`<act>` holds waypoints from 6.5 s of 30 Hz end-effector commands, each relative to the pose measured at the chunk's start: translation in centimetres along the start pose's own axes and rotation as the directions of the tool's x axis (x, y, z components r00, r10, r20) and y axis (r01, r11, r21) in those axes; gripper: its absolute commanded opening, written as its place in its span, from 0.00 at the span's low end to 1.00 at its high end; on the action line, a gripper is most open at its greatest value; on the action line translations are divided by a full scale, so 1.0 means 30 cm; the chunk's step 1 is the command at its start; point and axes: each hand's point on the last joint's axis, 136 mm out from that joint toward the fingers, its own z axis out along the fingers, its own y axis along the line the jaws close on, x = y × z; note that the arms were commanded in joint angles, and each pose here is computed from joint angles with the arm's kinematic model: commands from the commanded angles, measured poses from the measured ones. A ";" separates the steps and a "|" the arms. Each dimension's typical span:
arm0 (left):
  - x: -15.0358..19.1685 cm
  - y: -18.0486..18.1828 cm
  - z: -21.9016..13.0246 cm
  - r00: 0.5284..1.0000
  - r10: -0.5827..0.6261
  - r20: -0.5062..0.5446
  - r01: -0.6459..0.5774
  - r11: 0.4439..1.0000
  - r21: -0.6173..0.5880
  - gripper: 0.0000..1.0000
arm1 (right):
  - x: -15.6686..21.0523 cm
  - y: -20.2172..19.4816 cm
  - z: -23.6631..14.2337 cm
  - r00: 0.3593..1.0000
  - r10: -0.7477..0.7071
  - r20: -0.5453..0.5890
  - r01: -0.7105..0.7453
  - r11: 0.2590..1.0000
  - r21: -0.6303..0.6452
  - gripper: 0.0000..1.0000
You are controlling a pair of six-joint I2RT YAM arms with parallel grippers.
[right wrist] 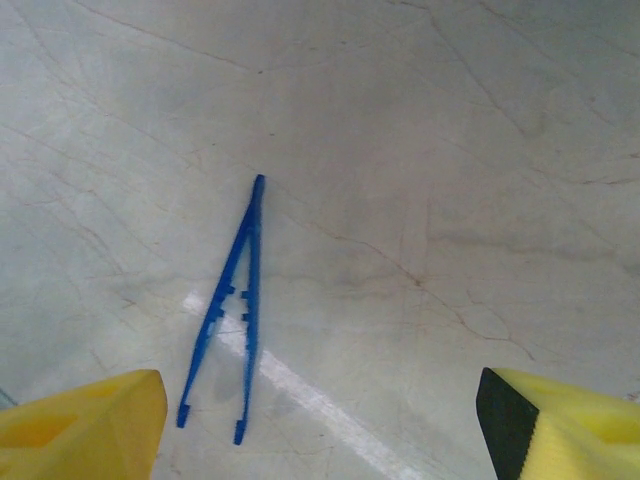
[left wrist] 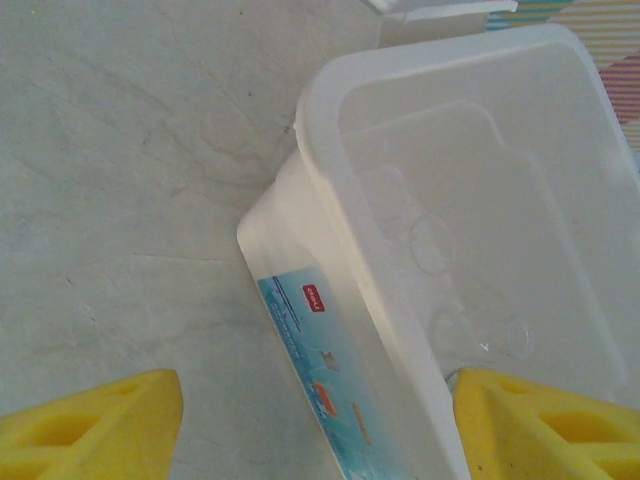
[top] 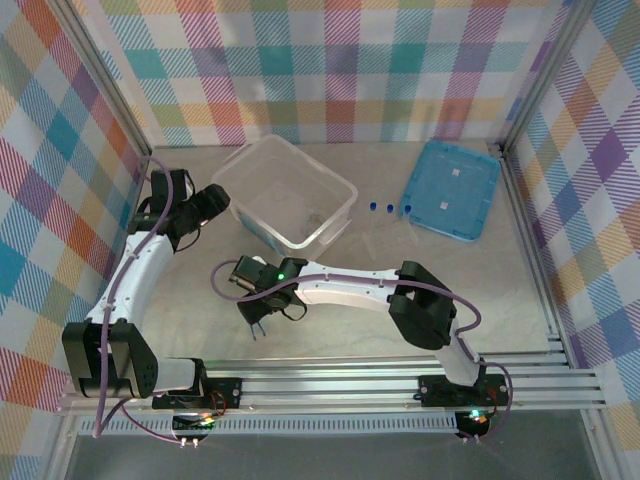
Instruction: Organize the chemistry lab equipment
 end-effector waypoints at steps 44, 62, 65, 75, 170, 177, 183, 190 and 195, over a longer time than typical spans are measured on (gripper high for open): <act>0.014 0.033 0.036 0.995 -0.094 -0.037 0.094 0.995 0.018 0.72 | 0.149 0.086 0.203 0.951 -0.137 -0.276 0.165 0.983 0.082 0.41; 0.015 0.033 0.036 0.995 -0.095 -0.034 0.096 0.995 0.023 0.72 | 0.167 0.042 0.219 0.946 -0.153 -0.285 0.197 0.971 0.133 0.30; 0.015 0.033 0.038 0.995 -0.094 -0.034 0.095 0.995 0.024 0.72 | 0.159 0.043 0.211 0.950 -0.152 -0.272 0.194 0.972 0.134 0.28; -0.009 0.052 0.010 0.997 -0.080 0.003 0.080 0.997 -0.003 0.70 | 0.110 0.000 0.136 0.975 -0.130 -0.181 0.150 0.983 0.104 0.27; 0.038 0.004 0.081 0.992 -0.086 -0.088 0.092 0.993 0.069 0.71 | -0.584 -0.496 -0.163 0.985 -0.045 0.164 0.049 0.999 -0.023 0.46; 0.014 -0.074 0.053 0.997 -0.047 -0.054 0.052 0.995 0.090 0.71 | -0.615 -0.510 -0.411 0.958 -0.023 0.286 0.018 1.000 0.019 0.51; -0.003 -0.120 0.058 0.999 -0.043 -0.027 0.045 0.995 0.093 0.71 | -0.546 -0.583 -0.581 0.930 0.076 0.361 -0.103 0.993 0.056 0.55; 0.018 -0.131 0.139 0.998 -0.027 -0.051 0.029 0.998 0.051 0.71 | -0.388 -0.749 -0.744 0.818 0.338 0.466 -0.359 0.932 -0.046 0.69; 0.036 -0.124 0.185 0.997 -0.017 -0.070 0.019 1.000 0.023 0.71 | -0.254 -0.851 -0.805 0.732 0.445 0.515 -0.482 0.874 -0.071 0.74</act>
